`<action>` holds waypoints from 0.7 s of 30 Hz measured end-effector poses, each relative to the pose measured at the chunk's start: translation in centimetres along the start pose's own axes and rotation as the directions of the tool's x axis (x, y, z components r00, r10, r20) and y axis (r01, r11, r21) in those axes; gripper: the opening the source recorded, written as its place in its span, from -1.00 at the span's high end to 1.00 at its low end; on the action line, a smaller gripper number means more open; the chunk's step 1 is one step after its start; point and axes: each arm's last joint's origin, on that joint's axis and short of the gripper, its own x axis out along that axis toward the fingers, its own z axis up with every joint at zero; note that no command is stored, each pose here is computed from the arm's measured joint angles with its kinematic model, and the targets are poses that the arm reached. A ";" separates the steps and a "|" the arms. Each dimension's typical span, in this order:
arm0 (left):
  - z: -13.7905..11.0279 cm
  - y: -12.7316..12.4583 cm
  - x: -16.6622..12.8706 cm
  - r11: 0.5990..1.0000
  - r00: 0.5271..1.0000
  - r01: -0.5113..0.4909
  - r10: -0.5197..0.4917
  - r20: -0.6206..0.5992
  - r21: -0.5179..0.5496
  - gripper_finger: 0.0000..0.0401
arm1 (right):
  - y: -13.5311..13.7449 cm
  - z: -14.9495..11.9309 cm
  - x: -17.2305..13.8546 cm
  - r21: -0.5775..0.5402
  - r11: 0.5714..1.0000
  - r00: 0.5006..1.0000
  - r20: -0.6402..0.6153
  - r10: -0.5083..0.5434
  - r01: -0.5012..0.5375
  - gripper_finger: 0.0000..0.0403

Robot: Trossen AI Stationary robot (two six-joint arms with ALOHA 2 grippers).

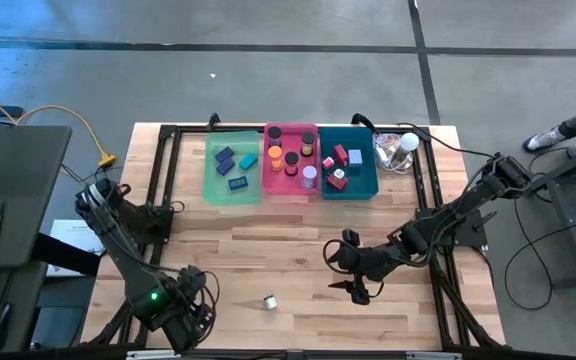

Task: Pick & Place Office items
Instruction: Put the violet hourglass into the pink bin

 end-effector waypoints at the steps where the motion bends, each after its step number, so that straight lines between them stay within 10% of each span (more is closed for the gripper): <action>1: -0.3 -0.1 0.2 1.000 1.000 0.000 -0.001 0.010 0.011 -0.64 | 0.0 0.0 0.0 0.000 1.000 1.000 0.000 0.000 0.000 -0.42; 8: -2.1 -0.6 2.9 0.990 0.989 -0.138 0.138 -0.050 0.009 -0.65 | 0.0 0.0 0.0 0.000 1.000 1.000 -0.001 0.000 0.000 -0.42; 21: -2.6 -1.4 3.5 0.987 0.998 -0.067 0.069 -0.004 0.146 -0.65 | 0.0 0.1 0.0 0.024 1.000 1.000 0.006 0.001 -0.001 -0.42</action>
